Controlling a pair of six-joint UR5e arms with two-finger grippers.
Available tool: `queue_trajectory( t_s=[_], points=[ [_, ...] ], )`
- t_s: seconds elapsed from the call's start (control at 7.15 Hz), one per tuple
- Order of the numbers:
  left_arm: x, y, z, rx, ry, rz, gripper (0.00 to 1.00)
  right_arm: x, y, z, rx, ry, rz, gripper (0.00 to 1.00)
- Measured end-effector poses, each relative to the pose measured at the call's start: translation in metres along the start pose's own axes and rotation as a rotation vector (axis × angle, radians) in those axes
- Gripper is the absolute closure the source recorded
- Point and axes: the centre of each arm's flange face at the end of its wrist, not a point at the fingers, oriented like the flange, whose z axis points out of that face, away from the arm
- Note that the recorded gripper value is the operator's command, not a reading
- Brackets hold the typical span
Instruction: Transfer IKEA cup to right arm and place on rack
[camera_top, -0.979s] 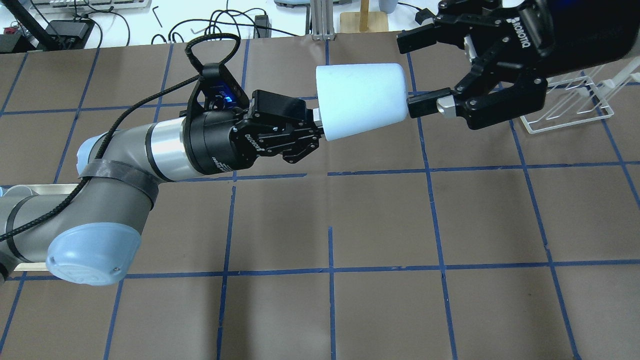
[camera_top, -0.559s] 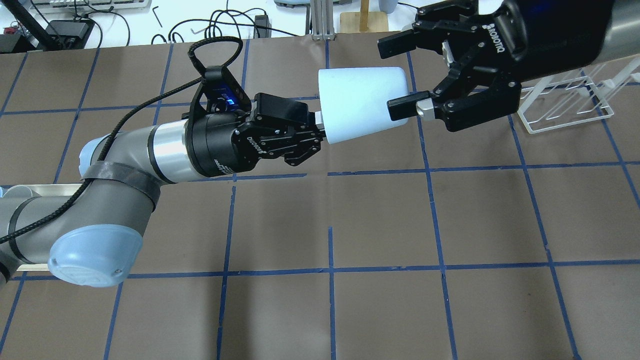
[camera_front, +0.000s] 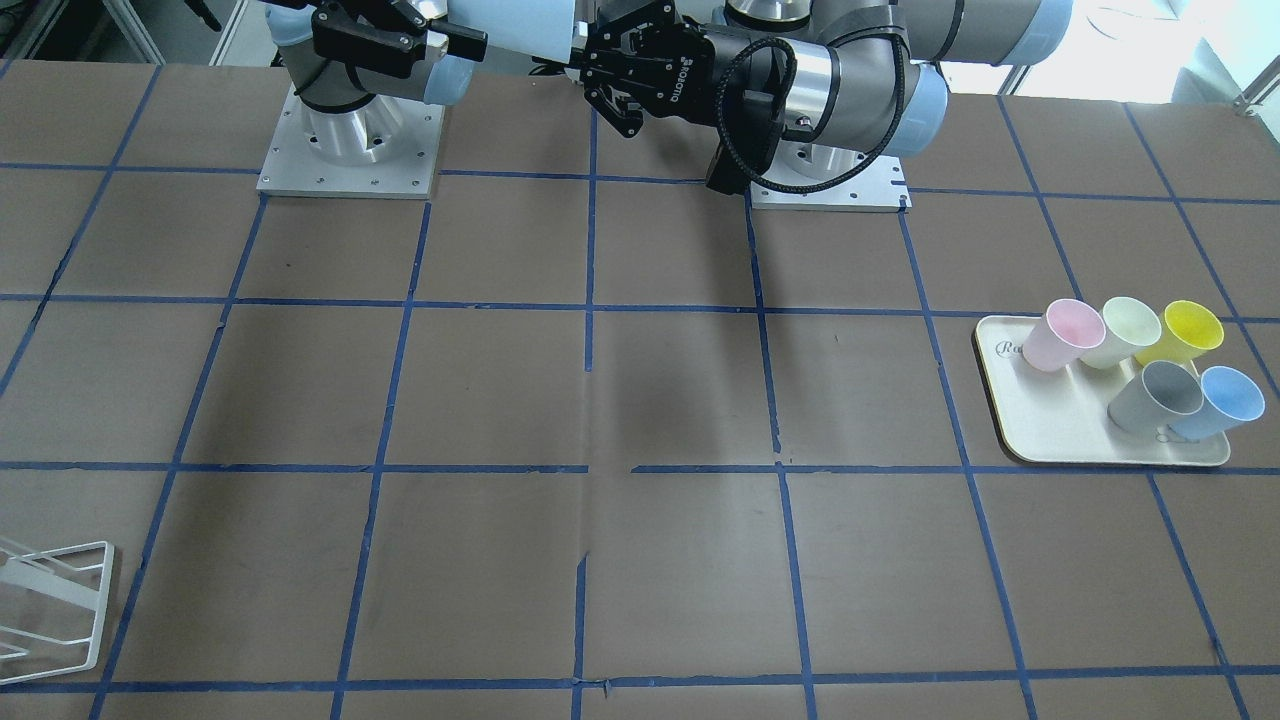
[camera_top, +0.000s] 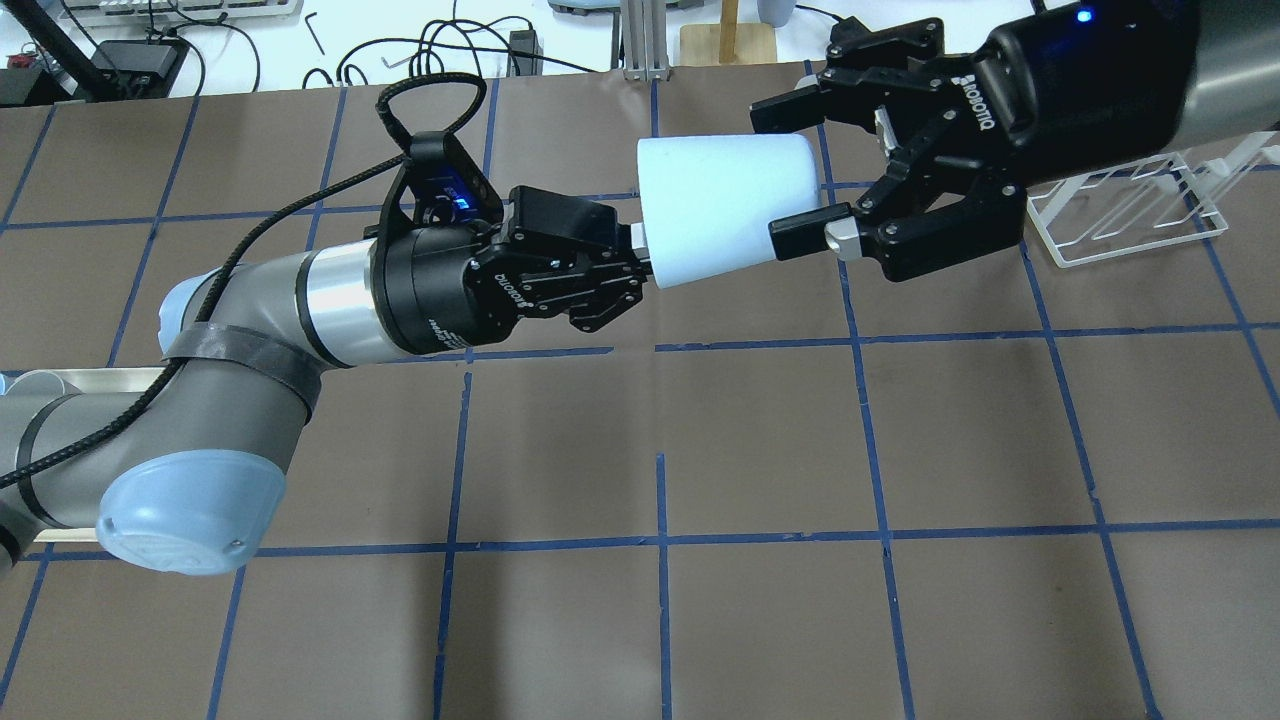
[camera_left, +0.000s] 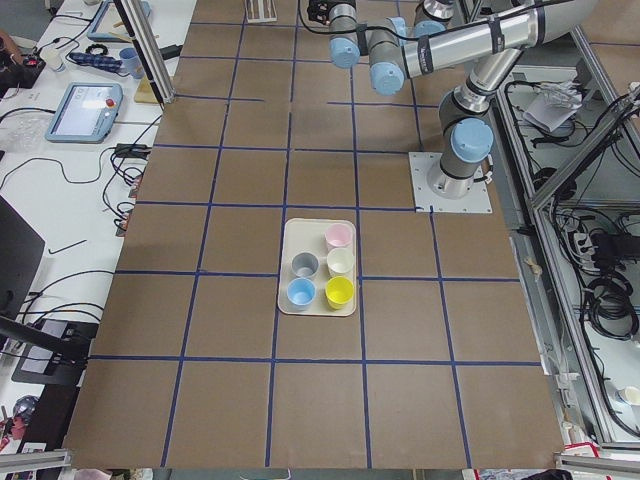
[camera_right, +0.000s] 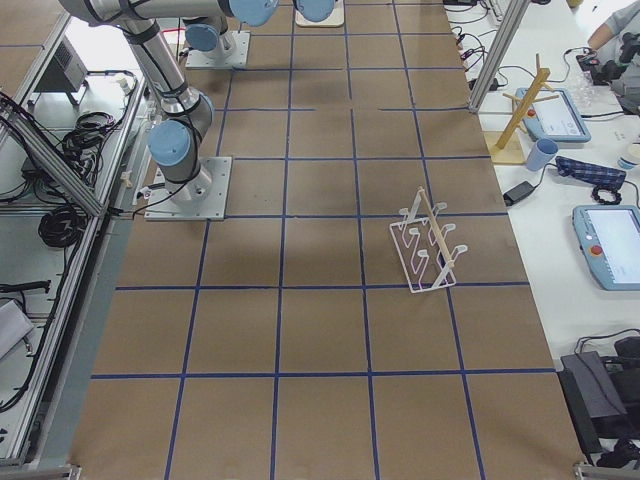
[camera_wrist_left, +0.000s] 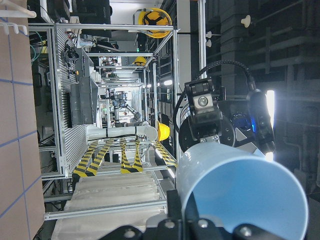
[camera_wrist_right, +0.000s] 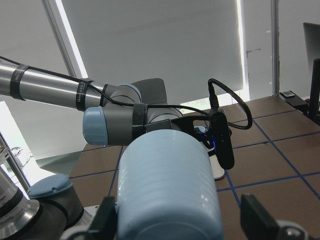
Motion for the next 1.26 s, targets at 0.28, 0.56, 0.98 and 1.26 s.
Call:
queue_trajectory(
  t_s=[0.28,0.56,0.98,1.26],
  points=[
    [-0.0002,0.0002,0.0,0.0,0.0,0.0,1.0,-0.0004,0.0001,-0.0002,-0.001,0.001,-0.002,0.55],
    [0.0001,0.0007,0.0002,-0.001,-0.001,-0.002,0.19,-0.0013,-0.0005,-0.0002,-0.002,0.001,-0.004,0.57],
    [0.0037,0.0033,0.0012,-0.003,-0.001,-0.013,0.0,-0.0018,-0.0007,-0.0002,-0.002,0.001,-0.003,0.58],
    [0.0075,0.005,0.0011,-0.004,-0.007,-0.031,0.0,-0.002,-0.0005,-0.0003,-0.005,-0.001,-0.003,0.62]
  ],
)
